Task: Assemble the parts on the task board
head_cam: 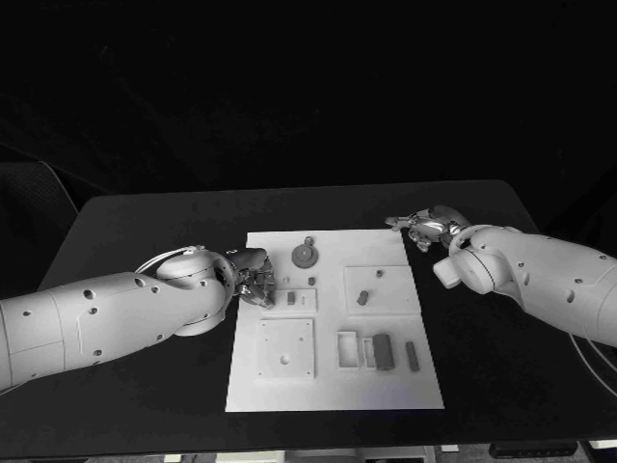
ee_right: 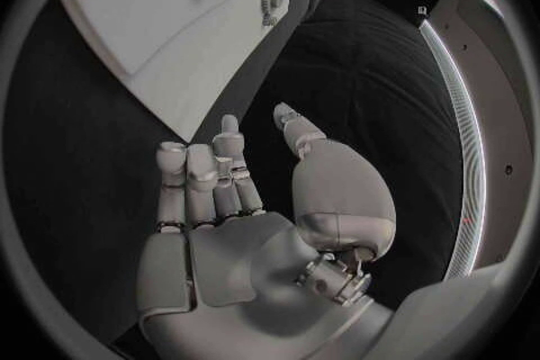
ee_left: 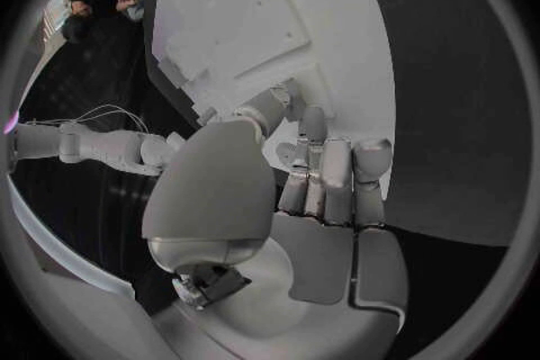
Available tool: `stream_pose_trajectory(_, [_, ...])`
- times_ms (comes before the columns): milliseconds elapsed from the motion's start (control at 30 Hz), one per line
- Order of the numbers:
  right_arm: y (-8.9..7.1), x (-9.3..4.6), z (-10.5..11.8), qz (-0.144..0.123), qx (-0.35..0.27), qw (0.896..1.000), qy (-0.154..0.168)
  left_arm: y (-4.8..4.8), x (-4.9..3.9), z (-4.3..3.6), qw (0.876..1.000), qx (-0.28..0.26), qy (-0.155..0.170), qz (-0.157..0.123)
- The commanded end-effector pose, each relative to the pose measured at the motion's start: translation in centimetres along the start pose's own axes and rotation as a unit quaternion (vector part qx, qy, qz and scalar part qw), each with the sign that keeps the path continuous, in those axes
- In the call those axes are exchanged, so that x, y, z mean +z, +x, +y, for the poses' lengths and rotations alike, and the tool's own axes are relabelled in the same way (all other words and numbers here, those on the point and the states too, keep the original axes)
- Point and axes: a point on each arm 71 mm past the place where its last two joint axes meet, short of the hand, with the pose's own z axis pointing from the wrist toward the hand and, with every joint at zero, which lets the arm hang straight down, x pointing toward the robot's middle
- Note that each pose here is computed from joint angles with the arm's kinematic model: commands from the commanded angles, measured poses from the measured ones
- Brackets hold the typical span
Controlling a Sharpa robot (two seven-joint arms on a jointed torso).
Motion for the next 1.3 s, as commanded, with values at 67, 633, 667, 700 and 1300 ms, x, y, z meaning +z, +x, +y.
stream_pose_trajectory(67, [0.13,0.01,0.02,0.008,-0.003,1.000,-0.003,0.42,0.04,-0.02,1.000,0.005,-0.001,0.013])
stream_pose_trajectory(633, [0.17,0.01,0.04,0.008,-0.003,1.000,-0.003,0.65,0.03,-0.29,1.000,0.006,0.002,0.024])
stream_pose_trajectory(667, [0.17,0.01,0.04,0.008,-0.003,1.000,-0.003,0.66,0.03,-0.28,1.000,0.007,0.001,0.025])
stream_pose_trajectory(700, [0.17,0.01,0.03,0.008,-0.003,1.000,-0.003,0.68,0.03,-0.28,1.000,0.008,0.000,0.026])
stream_pose_trajectory(1300, [0.16,0.00,0.02,0.008,-0.003,1.000,-0.003,0.65,-0.01,-0.07,1.000,0.017,-0.008,0.024])
